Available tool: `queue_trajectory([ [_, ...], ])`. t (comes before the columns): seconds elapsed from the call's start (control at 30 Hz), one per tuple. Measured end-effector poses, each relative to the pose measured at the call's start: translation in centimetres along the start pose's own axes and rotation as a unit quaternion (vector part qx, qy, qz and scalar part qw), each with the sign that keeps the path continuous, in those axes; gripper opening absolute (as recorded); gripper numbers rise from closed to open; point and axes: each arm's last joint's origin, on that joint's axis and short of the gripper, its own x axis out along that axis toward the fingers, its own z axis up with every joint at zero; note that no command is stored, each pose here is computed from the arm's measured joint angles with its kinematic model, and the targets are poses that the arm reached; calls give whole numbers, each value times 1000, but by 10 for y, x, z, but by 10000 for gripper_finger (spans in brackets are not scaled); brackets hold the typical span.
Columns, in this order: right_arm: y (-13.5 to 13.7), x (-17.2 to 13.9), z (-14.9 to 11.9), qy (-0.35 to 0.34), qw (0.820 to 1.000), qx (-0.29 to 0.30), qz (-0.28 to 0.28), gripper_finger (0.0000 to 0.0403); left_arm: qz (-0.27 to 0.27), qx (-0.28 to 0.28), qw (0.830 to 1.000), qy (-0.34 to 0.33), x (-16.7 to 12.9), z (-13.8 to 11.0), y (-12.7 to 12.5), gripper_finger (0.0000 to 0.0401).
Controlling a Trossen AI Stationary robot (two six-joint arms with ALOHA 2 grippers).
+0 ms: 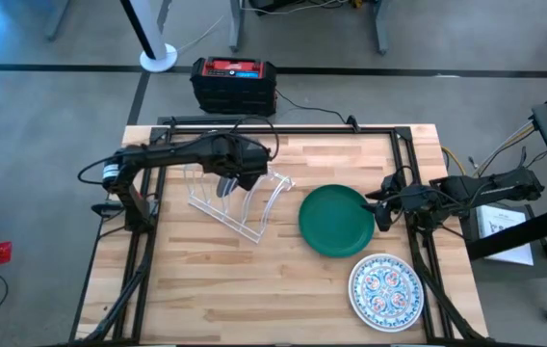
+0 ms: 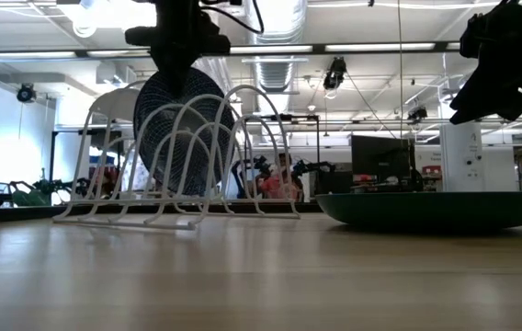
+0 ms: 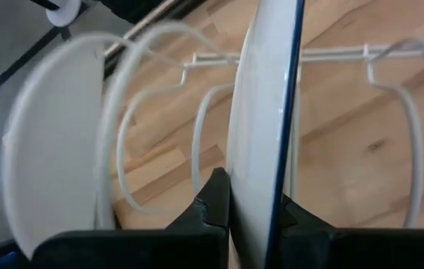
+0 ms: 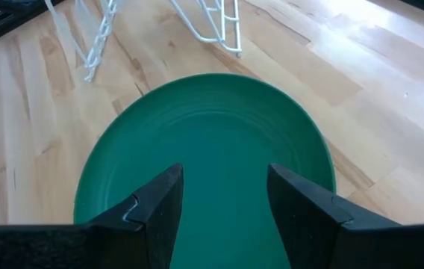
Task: Sort dishes
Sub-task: Put the blue patterned plate in the dish rack
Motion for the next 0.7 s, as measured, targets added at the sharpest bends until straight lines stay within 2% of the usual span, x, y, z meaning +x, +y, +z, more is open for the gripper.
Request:
queue_trajectory([
  [0.27, 0, 0, 0, 0, 1000, 0, 0, 186, 39, 5, 998, 41, 27, -17, -5, 5],
  [0.7, 0, 0, 0, -1, 1000, 1, 1, 186, 45, 3, 998, 41, 31, -20, -7, 7],
])
